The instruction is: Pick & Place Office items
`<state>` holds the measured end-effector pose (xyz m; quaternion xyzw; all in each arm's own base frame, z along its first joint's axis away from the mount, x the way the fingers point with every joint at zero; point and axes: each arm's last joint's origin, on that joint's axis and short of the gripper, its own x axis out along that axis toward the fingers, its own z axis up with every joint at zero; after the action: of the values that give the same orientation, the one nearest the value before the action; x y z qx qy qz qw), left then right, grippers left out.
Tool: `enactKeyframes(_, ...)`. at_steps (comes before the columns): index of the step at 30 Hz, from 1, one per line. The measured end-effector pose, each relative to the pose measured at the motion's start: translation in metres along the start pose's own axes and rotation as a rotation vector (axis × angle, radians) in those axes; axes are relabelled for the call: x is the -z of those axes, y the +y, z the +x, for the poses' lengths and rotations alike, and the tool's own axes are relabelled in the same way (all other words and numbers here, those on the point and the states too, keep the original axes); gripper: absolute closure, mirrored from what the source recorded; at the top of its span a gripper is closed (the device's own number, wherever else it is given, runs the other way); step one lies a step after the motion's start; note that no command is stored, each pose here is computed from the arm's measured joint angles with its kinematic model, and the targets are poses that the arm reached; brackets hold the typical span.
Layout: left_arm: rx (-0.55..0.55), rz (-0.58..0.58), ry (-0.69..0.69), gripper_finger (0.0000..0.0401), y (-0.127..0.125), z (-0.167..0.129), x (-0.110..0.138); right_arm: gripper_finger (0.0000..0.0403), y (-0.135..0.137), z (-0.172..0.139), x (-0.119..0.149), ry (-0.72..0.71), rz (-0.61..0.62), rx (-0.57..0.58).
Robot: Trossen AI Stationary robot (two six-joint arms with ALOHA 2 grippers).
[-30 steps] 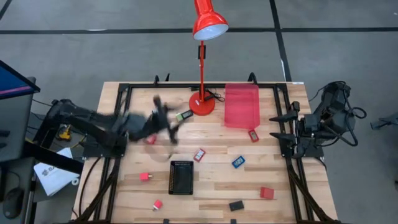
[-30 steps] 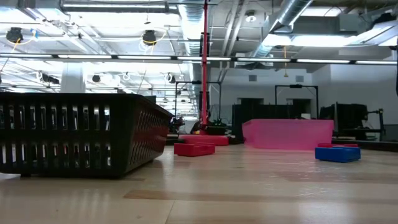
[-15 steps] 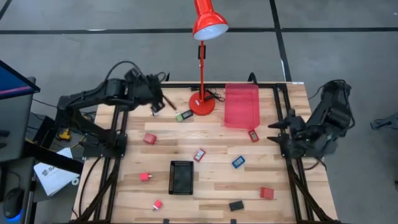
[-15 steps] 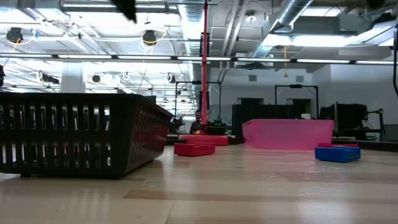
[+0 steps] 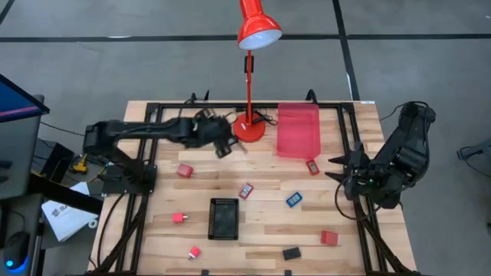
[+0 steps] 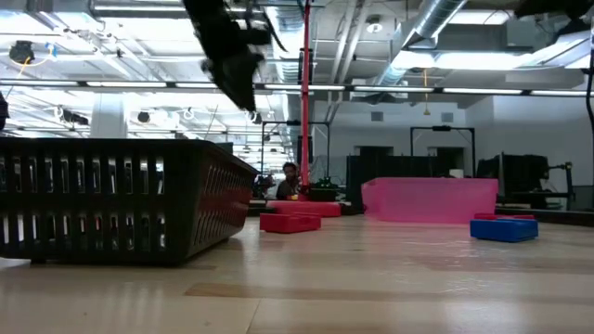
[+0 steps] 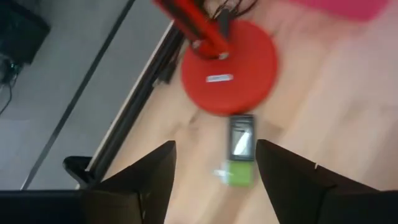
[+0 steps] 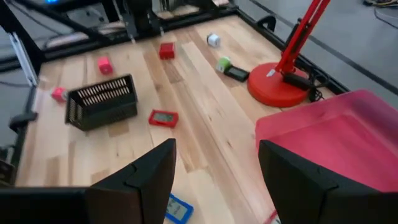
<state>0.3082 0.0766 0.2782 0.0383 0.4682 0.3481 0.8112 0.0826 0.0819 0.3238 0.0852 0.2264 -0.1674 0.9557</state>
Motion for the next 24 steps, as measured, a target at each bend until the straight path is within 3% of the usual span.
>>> enactKeyframes(4,-0.006,0.011,0.118,0.0153,0.019,0.048,-0.005,0.0180,0.006,-0.002,-0.004,-0.027,0.043,-0.040)
enactKeyframes(8,0.055,0.011,0.165,0.0119,0.030,0.076,-0.004,0.0180,0.015,-0.002,-0.008,-0.049,0.066,-0.084)
enactKeyframes(11,0.074,0.038,0.191,0.0104,0.026,0.088,-0.002,0.0180,0.020,-0.002,-0.009,-0.062,0.069,-0.103)
enactKeyframes(16,0.252,0.043,0.224,0.0100,0.008,0.102,0.002,0.0180,0.025,0.000,-0.008,-0.061,0.057,-0.100)
enactKeyframes(24,0.267,0.005,0.289,0.0092,-0.008,0.129,0.010,0.0180,0.027,0.000,-0.007,-0.058,0.046,-0.102)
